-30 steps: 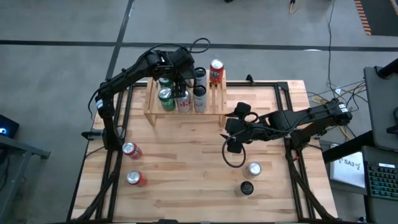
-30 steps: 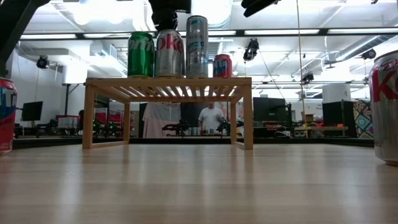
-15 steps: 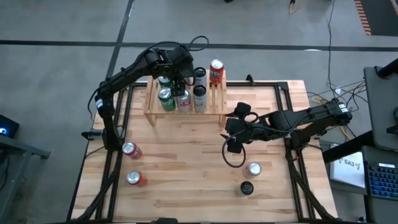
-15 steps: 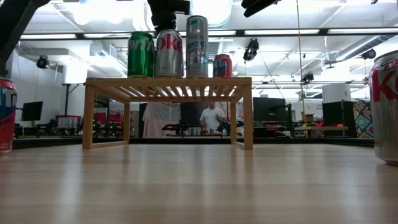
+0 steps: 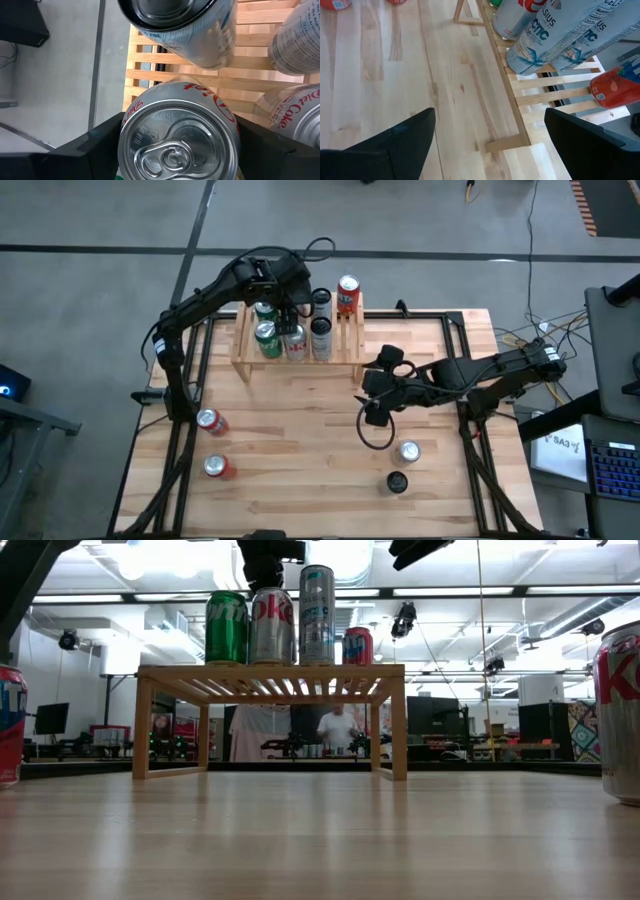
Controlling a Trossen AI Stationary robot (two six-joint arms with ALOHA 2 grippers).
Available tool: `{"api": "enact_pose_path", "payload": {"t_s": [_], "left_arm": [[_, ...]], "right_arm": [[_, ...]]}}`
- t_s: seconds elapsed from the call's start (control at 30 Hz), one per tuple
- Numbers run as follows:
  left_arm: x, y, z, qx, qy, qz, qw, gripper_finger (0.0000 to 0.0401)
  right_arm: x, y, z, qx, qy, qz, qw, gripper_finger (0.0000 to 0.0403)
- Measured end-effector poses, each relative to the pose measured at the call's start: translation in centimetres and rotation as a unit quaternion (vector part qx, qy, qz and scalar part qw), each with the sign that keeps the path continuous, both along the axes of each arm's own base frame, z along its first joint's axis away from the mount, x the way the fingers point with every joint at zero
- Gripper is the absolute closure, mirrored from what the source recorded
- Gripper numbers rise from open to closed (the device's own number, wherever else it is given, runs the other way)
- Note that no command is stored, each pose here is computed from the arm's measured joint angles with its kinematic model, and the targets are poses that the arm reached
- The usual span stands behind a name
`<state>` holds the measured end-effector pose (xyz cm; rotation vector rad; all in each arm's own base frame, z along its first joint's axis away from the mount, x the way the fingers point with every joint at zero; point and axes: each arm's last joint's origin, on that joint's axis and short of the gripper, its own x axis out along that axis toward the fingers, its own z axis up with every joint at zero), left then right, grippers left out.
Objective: Place canned beverage on shelf
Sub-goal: Put the white soda can on the shelf
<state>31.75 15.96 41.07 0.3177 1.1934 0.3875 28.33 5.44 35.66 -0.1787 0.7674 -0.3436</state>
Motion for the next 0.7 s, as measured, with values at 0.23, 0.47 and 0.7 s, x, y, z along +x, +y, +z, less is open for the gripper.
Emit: {"api": "enact_pose_path", "payload": {"t_s": [0.23,0.47,0.7], "left_arm": [[0.0,0.0,0.0,0.0,0.0,0.0,1.0,0.0108],[0.0,0.2,-0.1,-0.011,-0.003,-0.003,1.0,0.0108],[0.8,0.9,-1.2,-0.017,0.011,0.0,1.0,0.0108]], "right_arm": [[0.0,0.0,-0.1,0.0,0.001,0.0,1.0,0.0039],[0.0,0.0,-0.1,-0.001,0.002,0.0,1.0,0.0039],[0.0,0.0,-0.1,0.001,0.001,-0.001,1.0,0.0039]]}}
